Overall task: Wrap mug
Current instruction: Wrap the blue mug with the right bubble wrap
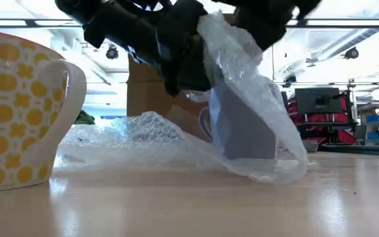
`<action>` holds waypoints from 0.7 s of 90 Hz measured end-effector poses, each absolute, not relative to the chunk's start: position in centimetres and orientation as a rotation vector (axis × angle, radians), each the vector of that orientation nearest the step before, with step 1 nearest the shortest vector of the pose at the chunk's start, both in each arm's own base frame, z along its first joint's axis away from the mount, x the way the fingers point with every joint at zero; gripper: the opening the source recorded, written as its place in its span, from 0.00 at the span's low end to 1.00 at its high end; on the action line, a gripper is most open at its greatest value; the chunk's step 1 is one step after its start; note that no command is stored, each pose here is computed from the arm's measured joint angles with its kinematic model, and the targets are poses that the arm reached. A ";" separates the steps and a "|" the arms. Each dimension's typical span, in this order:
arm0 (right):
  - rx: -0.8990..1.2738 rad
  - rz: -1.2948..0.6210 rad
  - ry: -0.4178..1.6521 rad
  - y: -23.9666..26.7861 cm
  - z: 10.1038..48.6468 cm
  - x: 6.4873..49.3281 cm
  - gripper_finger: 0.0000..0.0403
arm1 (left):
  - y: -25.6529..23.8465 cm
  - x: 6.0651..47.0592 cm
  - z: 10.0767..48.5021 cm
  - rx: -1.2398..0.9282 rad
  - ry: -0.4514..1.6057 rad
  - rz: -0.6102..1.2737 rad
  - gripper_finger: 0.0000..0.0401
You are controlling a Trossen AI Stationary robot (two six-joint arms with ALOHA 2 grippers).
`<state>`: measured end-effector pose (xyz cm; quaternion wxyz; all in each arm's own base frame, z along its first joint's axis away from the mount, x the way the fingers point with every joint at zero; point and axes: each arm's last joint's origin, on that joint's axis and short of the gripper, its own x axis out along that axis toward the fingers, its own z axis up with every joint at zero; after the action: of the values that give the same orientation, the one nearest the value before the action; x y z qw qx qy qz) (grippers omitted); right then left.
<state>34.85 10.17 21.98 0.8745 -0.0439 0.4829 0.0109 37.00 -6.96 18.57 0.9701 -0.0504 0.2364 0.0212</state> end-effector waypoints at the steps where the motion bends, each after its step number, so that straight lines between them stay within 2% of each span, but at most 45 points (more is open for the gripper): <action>1: -0.091 0.021 1.011 10.2 22.1 34.8 0.02 | -7.0 37.0 18.6 -0.102 0.478 0.043 0.00; 11: -0.091 0.009 1.043 9.9 23.0 34.1 0.07 | -7.0 37.0 18.6 -0.097 0.479 0.041 0.00; 27: -0.091 -0.004 1.075 9.3 24.8 32.5 0.19 | -7.0 37.0 18.5 -0.096 0.481 0.038 0.00; 39: -0.116 0.023 1.006 9.0 25.9 32.5 0.26 | -7.0 37.0 18.6 -0.096 0.478 0.037 0.00; 49: -0.088 0.051 0.992 8.4 24.3 33.5 0.25 | -7.0 37.0 18.6 -0.096 0.478 0.037 0.00; 63: -0.073 0.043 1.110 7.5 19.5 34.6 0.15 | -7.0 36.9 18.3 -0.092 0.492 0.038 0.00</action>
<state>34.59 7.51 19.49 0.8489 -0.0345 0.5269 0.0206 36.91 -6.97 18.34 0.9687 -0.0455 0.2433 0.0187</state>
